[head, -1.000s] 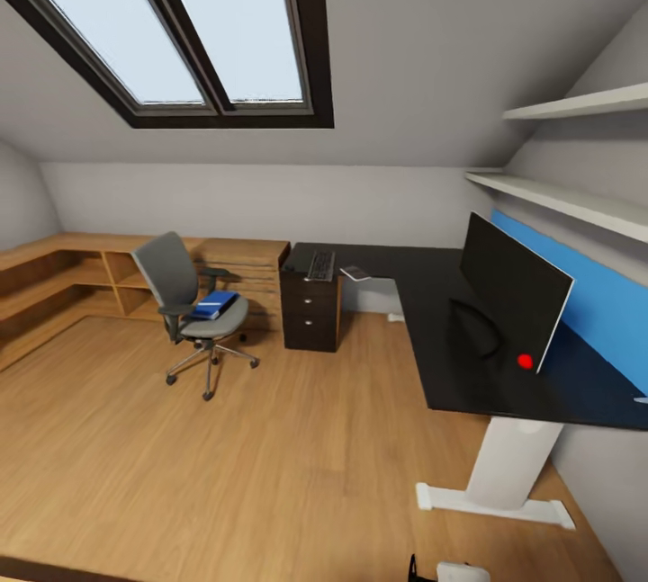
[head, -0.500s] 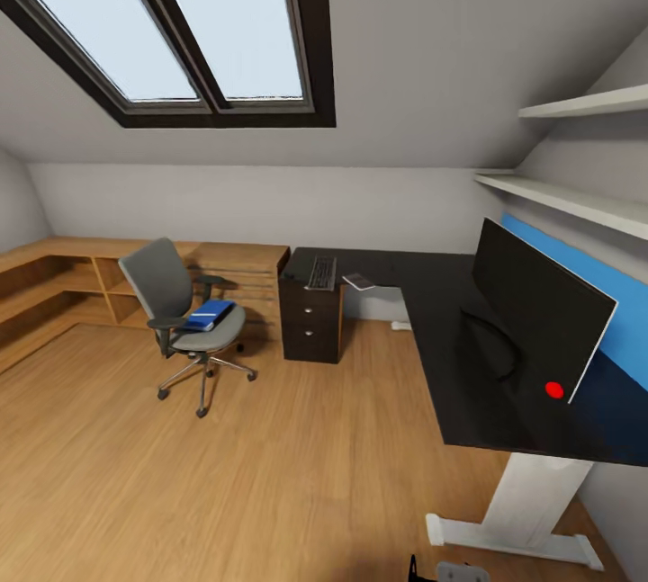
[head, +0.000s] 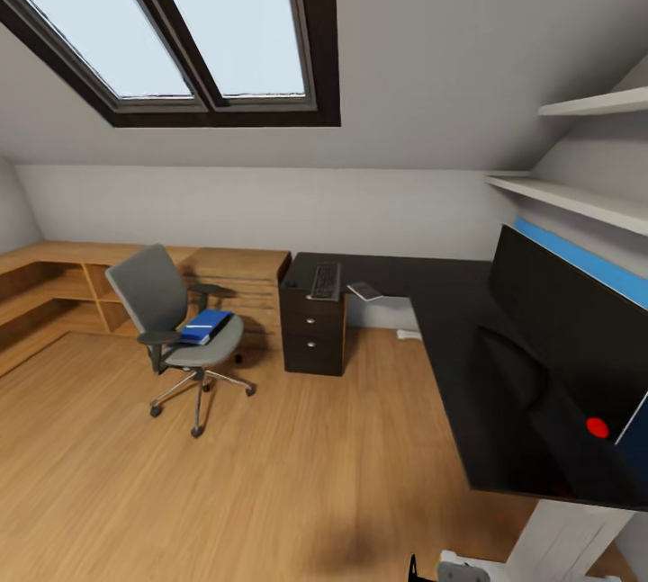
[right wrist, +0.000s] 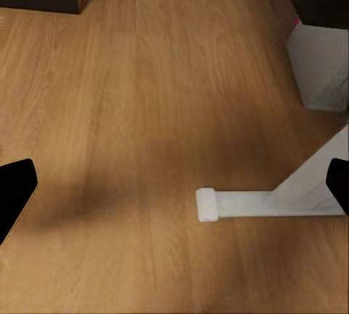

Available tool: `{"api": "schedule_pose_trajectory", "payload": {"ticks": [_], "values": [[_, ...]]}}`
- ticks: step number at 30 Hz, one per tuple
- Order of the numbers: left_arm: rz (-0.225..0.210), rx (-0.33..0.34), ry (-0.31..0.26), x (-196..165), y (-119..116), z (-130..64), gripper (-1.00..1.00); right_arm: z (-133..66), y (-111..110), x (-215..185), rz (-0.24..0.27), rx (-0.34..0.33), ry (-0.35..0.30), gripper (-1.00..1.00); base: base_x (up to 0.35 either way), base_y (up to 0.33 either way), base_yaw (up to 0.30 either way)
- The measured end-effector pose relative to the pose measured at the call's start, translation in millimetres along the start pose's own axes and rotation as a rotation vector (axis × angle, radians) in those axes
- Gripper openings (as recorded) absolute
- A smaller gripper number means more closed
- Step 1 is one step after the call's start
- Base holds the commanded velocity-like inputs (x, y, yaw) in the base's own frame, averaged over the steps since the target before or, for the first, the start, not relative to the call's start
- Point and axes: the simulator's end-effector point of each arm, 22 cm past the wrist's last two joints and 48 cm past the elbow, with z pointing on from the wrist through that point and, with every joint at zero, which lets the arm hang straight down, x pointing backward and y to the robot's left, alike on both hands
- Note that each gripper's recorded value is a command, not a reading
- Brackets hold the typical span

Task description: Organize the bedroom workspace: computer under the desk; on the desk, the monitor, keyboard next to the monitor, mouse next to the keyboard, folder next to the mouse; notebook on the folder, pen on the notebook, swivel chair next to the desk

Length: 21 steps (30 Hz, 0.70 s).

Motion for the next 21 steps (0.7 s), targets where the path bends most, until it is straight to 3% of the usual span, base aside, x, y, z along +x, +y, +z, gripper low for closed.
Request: {"api": "schedule_pose_trajectory", "payload": {"ticks": [12,21], "values": [[0.000,0.001,0.000,0.1,-0.4,0.0,1.00,0.0,0.1,0.6,-0.002,-0.001,0.002,1.00,0.304,0.205,0.000],[-0.002,0.000,0.001,0.1,0.0,0.3,1.00,0.3,0.5,1.3,-0.005,-0.002,0.005,1.00,0.167,0.036,0.000]]}}
